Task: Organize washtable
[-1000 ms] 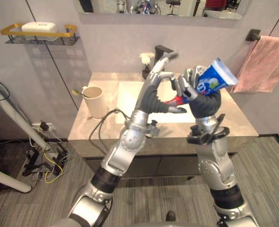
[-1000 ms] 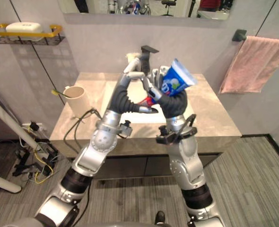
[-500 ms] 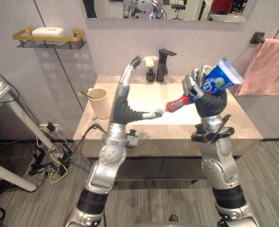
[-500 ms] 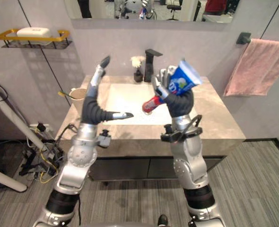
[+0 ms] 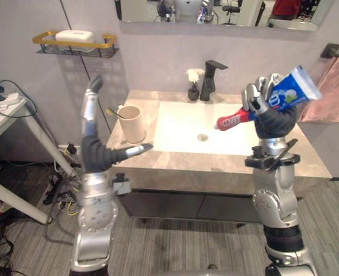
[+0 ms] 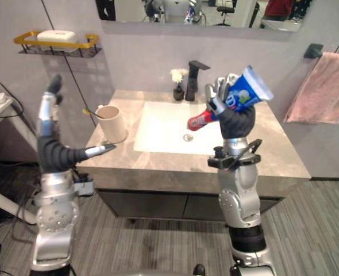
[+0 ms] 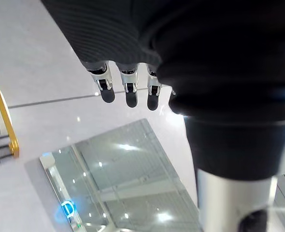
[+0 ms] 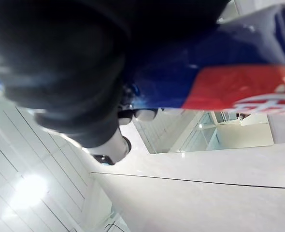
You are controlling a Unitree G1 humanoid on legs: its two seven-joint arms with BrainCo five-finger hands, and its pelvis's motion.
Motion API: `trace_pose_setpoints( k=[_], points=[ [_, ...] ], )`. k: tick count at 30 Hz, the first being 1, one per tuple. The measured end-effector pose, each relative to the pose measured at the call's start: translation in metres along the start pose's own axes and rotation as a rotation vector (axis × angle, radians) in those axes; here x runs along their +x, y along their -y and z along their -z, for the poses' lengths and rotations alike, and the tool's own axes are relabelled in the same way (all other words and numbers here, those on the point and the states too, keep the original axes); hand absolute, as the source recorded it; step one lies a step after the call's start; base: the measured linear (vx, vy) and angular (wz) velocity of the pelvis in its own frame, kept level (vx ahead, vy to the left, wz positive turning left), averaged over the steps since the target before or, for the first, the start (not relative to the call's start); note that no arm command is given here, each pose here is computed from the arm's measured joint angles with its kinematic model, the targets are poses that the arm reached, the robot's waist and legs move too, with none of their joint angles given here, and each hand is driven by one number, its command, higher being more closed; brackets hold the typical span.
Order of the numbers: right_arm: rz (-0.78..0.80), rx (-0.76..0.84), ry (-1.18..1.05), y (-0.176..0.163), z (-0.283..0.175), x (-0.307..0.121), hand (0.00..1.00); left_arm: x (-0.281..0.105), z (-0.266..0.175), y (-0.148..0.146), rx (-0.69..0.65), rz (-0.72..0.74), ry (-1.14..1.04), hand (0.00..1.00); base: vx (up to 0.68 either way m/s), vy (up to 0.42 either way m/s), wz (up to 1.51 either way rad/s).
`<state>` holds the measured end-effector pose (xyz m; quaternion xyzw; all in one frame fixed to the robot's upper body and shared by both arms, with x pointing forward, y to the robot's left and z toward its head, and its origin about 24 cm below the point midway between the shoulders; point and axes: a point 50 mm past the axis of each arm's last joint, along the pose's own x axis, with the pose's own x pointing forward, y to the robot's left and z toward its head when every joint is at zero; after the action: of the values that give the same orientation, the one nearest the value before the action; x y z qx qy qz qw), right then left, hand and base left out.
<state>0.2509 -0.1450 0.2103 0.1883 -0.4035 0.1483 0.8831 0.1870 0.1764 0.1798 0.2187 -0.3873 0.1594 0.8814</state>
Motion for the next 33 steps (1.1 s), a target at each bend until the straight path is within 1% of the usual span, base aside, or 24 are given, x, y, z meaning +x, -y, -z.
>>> trace_pose_setpoints(
  k=[3,4,5,9,12,15,17,20,24,26,29,33],
  points=[
    [0.006,-0.006,0.005,0.002,-0.001,0.0,1.0,-0.004,0.004,-0.017,0.09,-0.056,-0.023,0.0,-0.01,-0.015,0.07],
    [0.007,-0.007,0.005,0.002,-0.001,0.0,1.0,-0.004,0.005,-0.019,0.098,-0.062,-0.026,0.0,0.0,-0.011,0.03],
    [0.013,-0.013,0.01,0.004,-0.003,0.0,1.0,-0.007,0.008,-0.027,0.137,-0.088,-0.048,0.0,0.0,0.0,0.0],
    [0.043,-0.038,0.03,0.012,-0.008,0.001,1.0,-0.017,0.017,-0.046,0.206,-0.182,-0.129,0.0,0.01,0.005,0.04],
    [0.059,-0.047,0.037,0.015,-0.009,0.002,1.0,-0.028,0.034,-0.048,0.226,-0.189,-0.234,0.0,-0.01,0.005,0.05],
    [0.084,-0.055,0.036,0.02,-0.005,0.012,1.0,-0.05,0.064,-0.04,0.205,-0.153,-0.421,0.0,-0.03,-0.006,0.1],
    [0.098,-0.071,0.034,0.025,-0.002,0.025,1.0,-0.077,0.091,-0.029,0.185,-0.098,-0.602,0.0,-0.03,-0.023,0.25],
    [0.108,-0.073,0.045,0.026,0.001,0.043,1.0,-0.108,0.11,-0.019,0.159,-0.025,-0.776,0.0,-0.01,-0.02,0.2],
    [0.106,-0.093,0.063,0.026,-0.002,0.064,1.0,-0.141,0.128,-0.003,0.123,0.064,-0.946,0.0,0.02,-0.007,0.2],
    [0.103,-0.101,0.078,0.025,-0.004,0.079,1.0,-0.166,0.137,0.009,0.104,0.138,-1.054,0.0,0.04,0.012,0.2],
    [0.097,-0.104,0.092,0.023,-0.008,0.09,1.0,-0.192,0.141,0.025,0.075,0.241,-1.169,0.0,0.05,0.019,0.18],
    [0.055,-0.087,0.062,0.011,0.001,0.102,1.0,-0.22,0.144,0.034,0.057,0.336,-1.287,0.0,0.05,0.022,0.21]
  ],
)
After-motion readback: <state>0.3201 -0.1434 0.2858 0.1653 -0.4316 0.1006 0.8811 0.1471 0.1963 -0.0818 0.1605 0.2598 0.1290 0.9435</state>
